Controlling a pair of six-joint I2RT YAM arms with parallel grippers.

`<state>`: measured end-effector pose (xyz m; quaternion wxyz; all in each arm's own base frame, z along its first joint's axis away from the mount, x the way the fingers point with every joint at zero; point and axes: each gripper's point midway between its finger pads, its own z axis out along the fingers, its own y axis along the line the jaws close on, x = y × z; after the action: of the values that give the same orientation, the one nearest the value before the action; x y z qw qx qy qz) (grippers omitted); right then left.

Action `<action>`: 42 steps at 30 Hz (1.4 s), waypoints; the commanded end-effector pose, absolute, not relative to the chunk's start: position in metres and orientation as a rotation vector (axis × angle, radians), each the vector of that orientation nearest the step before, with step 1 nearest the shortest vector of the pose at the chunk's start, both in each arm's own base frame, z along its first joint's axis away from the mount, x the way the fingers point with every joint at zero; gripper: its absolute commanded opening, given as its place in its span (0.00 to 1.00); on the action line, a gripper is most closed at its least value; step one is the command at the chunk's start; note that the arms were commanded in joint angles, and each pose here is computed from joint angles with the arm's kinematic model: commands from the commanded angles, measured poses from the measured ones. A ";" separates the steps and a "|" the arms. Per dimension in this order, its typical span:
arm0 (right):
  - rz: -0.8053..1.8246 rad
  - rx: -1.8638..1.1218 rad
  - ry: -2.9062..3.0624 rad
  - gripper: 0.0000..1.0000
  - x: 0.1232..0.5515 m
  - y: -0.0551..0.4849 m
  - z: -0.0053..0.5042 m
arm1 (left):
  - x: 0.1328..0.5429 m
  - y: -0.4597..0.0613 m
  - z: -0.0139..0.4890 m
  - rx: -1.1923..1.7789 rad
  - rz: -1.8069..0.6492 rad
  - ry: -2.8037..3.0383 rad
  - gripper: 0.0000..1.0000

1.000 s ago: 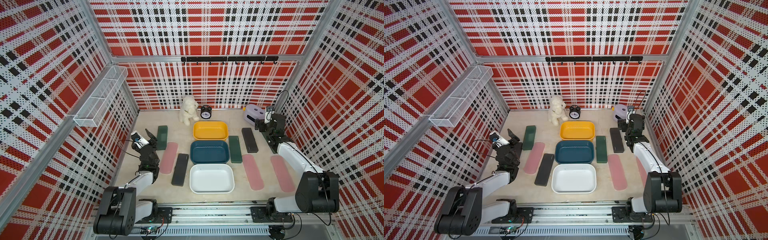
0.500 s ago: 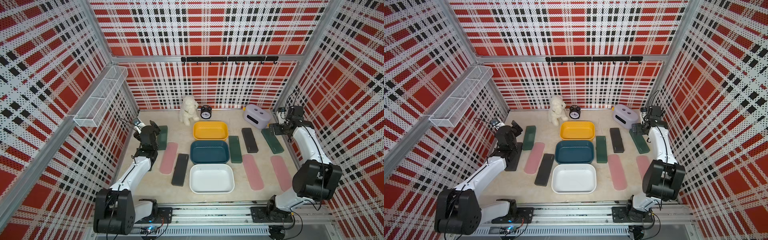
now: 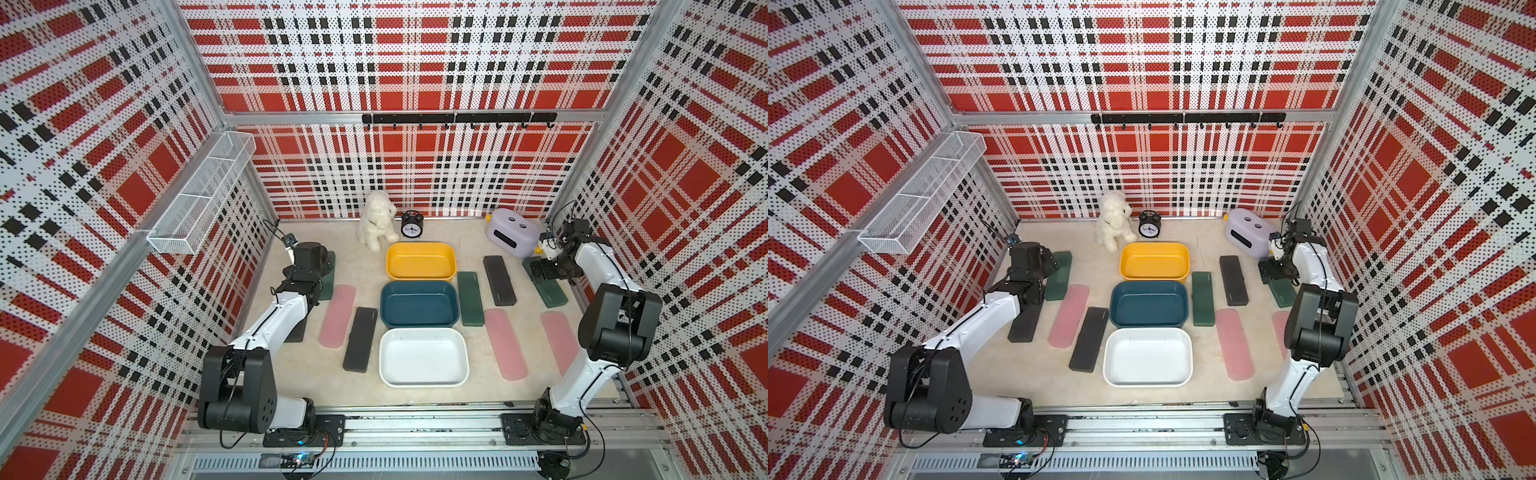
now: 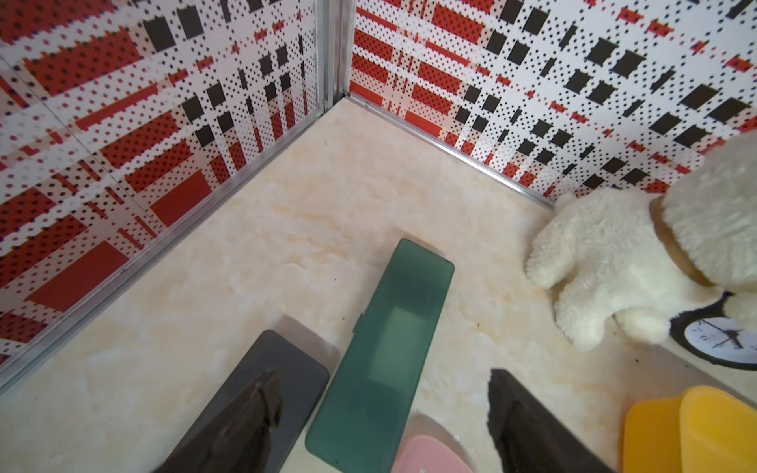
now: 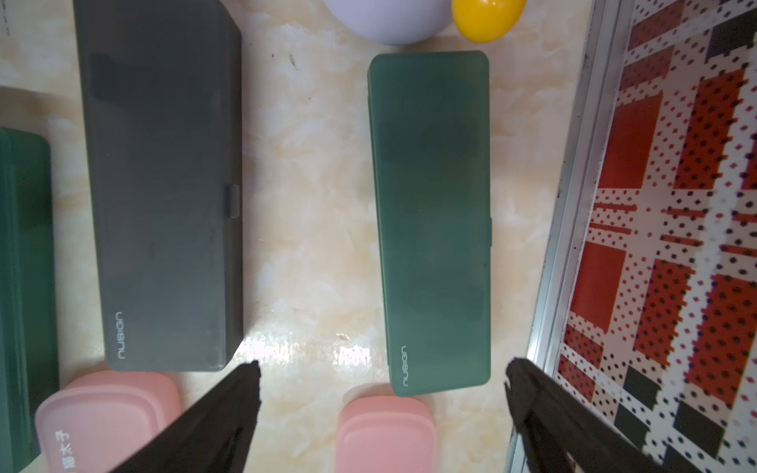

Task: Place the pencil cases by color into the storage box
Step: Pick up the pencil case from the center of the board.

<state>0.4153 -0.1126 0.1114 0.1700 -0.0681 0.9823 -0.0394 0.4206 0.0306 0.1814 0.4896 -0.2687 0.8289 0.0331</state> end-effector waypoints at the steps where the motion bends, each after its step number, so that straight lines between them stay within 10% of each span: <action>1: -0.076 -0.184 2.806 1.00 0.420 -0.120 0.103 | 0.427 0.023 0.185 -0.645 0.046 2.035 0.83; 42: -0.072 -0.148 2.875 1.00 0.436 -0.145 0.025 | 0.415 0.037 0.201 -0.693 0.102 1.965 0.83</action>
<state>0.4388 -0.1406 0.0375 0.1404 -0.0517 0.9884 -0.0247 0.4191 0.0350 0.1905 0.4917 -0.2823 0.8226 0.0422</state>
